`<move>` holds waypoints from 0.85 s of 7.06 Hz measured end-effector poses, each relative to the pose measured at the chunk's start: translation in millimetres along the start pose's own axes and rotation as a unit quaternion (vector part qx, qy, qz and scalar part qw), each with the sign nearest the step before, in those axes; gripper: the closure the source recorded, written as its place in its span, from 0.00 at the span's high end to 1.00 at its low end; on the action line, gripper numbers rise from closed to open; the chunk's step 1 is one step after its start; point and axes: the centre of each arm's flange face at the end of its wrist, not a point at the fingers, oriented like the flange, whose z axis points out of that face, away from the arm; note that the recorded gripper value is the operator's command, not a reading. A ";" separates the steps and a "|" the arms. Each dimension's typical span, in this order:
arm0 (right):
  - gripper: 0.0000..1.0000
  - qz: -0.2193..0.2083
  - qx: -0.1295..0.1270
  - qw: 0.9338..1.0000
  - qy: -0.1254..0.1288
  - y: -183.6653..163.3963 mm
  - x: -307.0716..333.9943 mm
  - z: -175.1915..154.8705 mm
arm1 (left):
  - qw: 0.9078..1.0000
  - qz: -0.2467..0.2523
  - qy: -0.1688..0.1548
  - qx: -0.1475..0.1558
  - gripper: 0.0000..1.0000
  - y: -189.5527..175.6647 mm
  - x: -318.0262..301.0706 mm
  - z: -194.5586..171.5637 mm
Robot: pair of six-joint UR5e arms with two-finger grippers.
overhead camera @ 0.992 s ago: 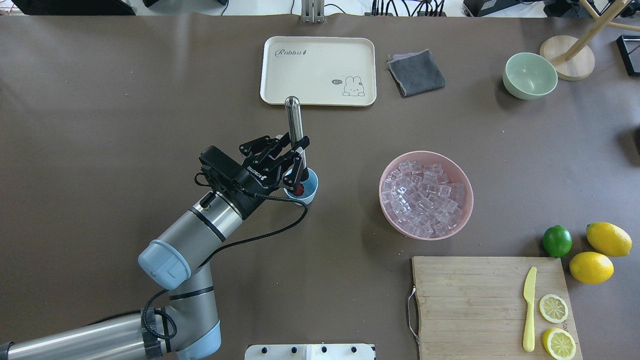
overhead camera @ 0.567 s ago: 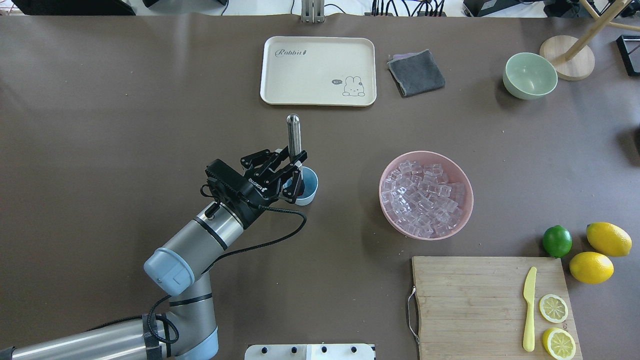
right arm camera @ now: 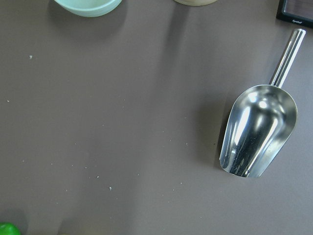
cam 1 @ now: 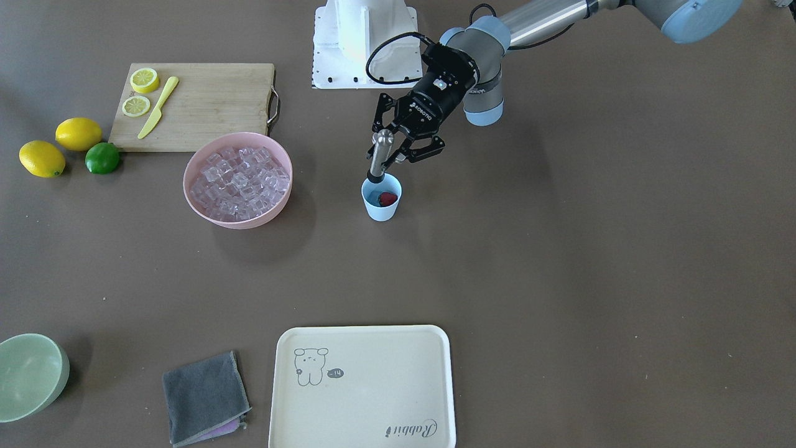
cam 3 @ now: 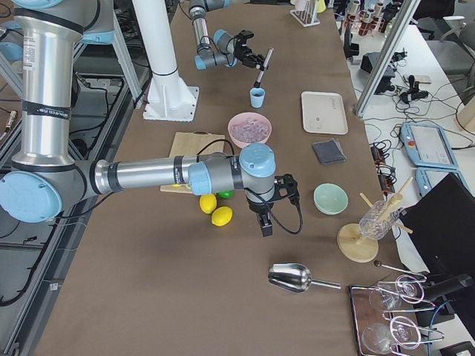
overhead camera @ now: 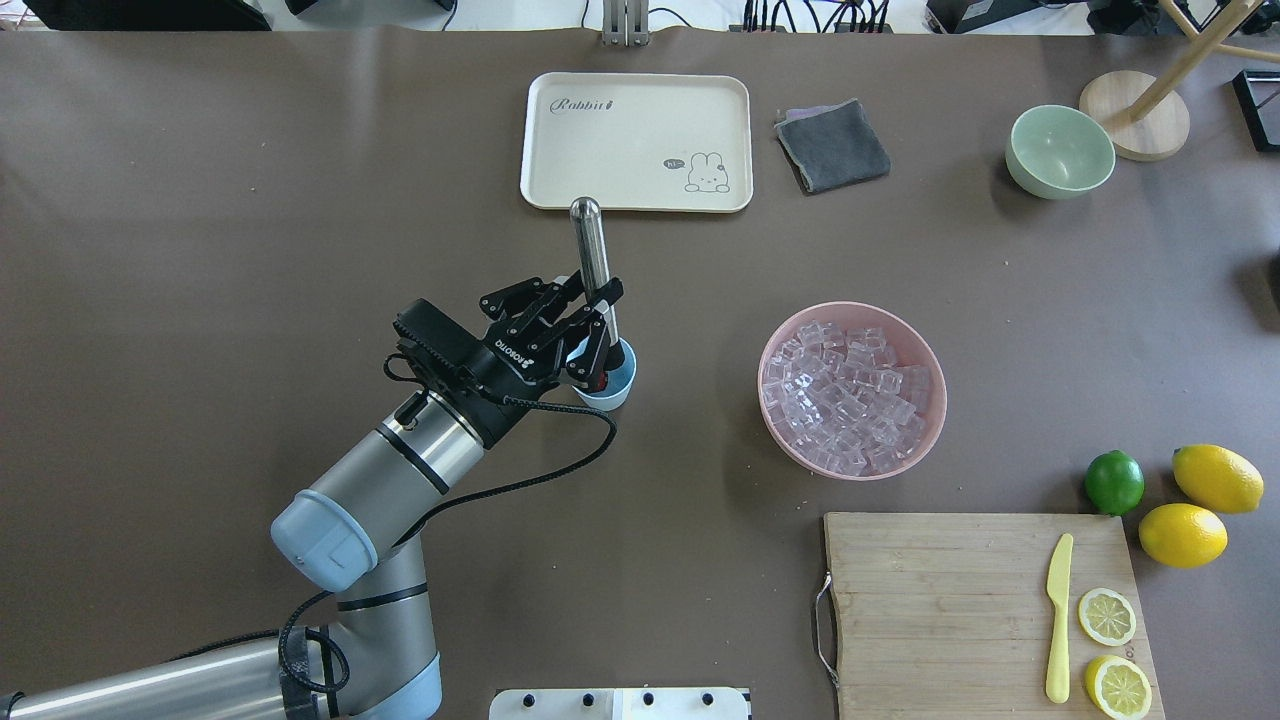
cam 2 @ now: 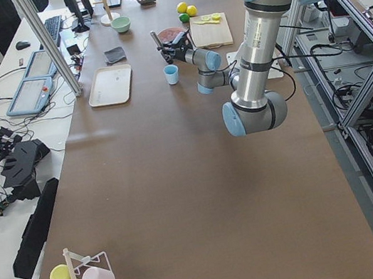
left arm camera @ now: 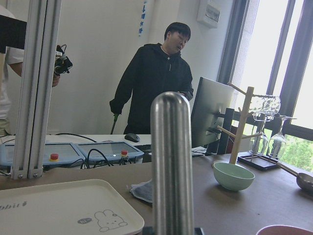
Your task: Mash ice and strawberries in cup
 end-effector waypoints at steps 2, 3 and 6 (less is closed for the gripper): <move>1.00 0.000 0.000 1.000 0.000 -0.1 -0.1 0.0 | 0.994 -0.108 -0.019 -0.014 0.00 -18.9 -33.9 0.6; 1.00 -0.001 0.001 1.000 -0.001 -0.1 -0.2 -0.1 | 0.985 -0.168 -0.031 -0.037 0.00 -39.5 -41.3 -8.0; 1.00 -0.001 0.001 1.000 -0.003 1.0 -0.7 0.0 | 0.949 -0.246 -0.118 -0.160 0.00 -83.6 -69.2 -46.2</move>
